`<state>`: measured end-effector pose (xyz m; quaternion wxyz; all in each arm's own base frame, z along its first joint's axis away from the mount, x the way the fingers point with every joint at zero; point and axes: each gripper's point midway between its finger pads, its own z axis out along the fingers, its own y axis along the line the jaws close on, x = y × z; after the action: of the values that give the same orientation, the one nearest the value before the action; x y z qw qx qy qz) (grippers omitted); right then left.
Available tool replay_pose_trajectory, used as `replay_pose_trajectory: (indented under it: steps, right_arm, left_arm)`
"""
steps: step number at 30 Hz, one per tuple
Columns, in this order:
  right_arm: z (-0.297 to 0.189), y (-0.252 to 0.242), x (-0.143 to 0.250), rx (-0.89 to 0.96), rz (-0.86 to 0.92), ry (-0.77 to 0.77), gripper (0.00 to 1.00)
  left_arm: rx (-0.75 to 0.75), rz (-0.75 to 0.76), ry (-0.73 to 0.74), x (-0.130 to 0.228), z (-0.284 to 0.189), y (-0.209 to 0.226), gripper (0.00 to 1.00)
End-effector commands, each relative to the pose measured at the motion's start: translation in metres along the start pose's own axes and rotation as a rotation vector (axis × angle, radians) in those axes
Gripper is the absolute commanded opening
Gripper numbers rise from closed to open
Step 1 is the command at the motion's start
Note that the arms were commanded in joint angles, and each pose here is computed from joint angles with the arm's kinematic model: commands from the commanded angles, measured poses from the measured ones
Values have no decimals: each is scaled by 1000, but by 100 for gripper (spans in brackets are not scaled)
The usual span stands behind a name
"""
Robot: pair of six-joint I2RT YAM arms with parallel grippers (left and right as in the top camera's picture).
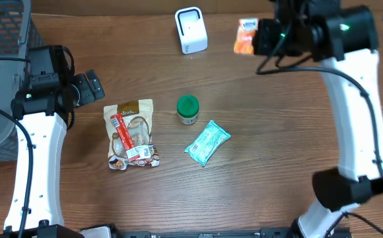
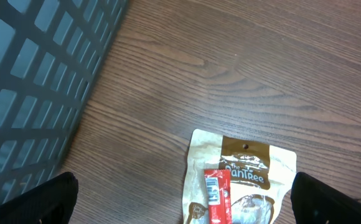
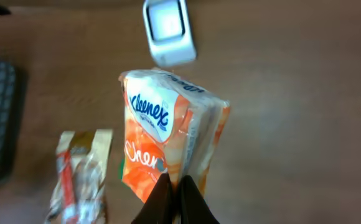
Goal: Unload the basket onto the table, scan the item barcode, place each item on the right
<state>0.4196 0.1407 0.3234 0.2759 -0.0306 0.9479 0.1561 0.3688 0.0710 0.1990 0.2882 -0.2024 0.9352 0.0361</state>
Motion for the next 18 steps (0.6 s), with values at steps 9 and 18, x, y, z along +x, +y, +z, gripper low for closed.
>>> replay_pose_trajectory:
  steps: [9,18]
  right_arm:
    - [89,29,-58,329,-502,-192,4]
    - [181,15,-60,546,-733,-140,4]
  left_arm:
    - [-1,13,-23,-7,-5,1,100]
    - [-1,13,-23,-7,-5,1,100]
